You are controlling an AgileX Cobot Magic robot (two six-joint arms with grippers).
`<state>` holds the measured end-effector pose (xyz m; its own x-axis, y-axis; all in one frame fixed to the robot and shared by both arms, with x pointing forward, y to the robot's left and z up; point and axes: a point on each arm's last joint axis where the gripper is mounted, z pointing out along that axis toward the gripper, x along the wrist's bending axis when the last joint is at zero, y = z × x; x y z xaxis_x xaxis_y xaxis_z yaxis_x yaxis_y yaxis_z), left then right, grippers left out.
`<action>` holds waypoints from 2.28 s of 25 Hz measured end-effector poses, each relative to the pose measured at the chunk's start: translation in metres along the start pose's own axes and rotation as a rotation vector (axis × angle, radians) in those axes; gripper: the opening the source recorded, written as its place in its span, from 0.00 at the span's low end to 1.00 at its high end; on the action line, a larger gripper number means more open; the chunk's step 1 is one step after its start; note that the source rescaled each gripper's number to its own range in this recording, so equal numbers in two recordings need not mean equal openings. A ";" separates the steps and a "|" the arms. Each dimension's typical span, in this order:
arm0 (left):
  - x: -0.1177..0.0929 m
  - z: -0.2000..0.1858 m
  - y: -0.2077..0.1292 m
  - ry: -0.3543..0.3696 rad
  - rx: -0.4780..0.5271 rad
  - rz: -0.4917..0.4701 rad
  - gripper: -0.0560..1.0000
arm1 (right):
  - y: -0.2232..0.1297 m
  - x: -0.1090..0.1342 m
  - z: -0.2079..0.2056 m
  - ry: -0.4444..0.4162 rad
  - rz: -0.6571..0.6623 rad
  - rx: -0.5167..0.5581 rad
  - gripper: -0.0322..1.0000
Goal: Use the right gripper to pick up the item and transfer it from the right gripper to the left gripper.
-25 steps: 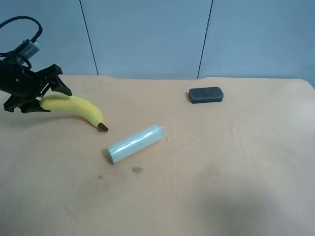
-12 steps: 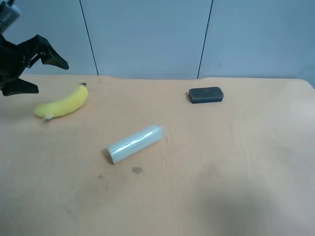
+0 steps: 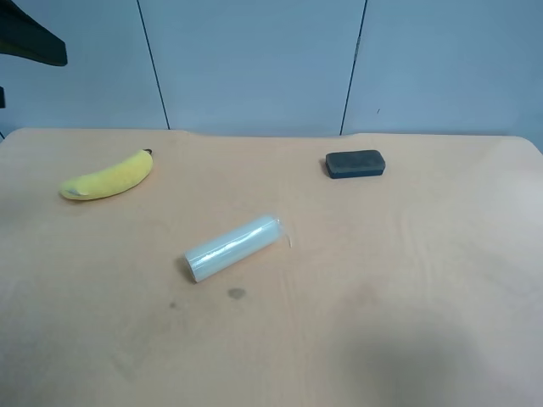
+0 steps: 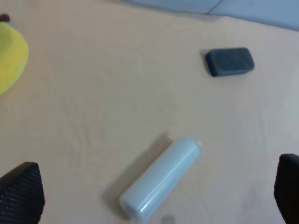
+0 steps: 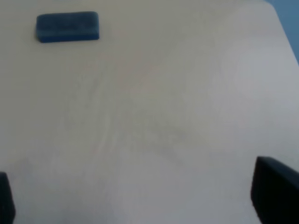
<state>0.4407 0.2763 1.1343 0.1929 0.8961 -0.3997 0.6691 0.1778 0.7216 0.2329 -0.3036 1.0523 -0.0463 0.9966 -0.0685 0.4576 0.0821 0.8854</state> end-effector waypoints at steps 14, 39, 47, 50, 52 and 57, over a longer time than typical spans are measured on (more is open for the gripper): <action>-0.023 -0.109 -0.068 0.267 -0.040 0.171 1.00 | 0.000 0.000 0.000 0.000 -0.008 0.000 1.00; 0.011 -0.109 -0.188 0.437 -0.195 0.241 1.00 | 0.000 0.000 0.000 0.000 -0.011 0.000 1.00; 0.014 -0.109 -0.188 0.455 -0.209 0.221 1.00 | 0.000 0.000 0.000 0.000 -0.011 0.000 1.00; 0.014 -0.109 -0.188 0.455 -0.209 0.219 1.00 | 0.000 0.000 0.000 0.000 -0.011 0.000 1.00; 0.014 -0.109 -0.188 0.456 -0.209 0.219 1.00 | 0.000 0.000 0.000 0.000 -0.011 0.000 1.00; 0.014 -0.109 -0.188 0.456 -0.209 0.219 1.00 | 0.000 0.000 0.000 0.000 -0.011 0.000 1.00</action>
<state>0.2398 0.2995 1.0550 -0.0500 0.9985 0.0243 0.4820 0.0028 0.8762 0.2329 -0.3036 1.0523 -0.0511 0.9957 -0.0778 0.4567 0.0926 0.8848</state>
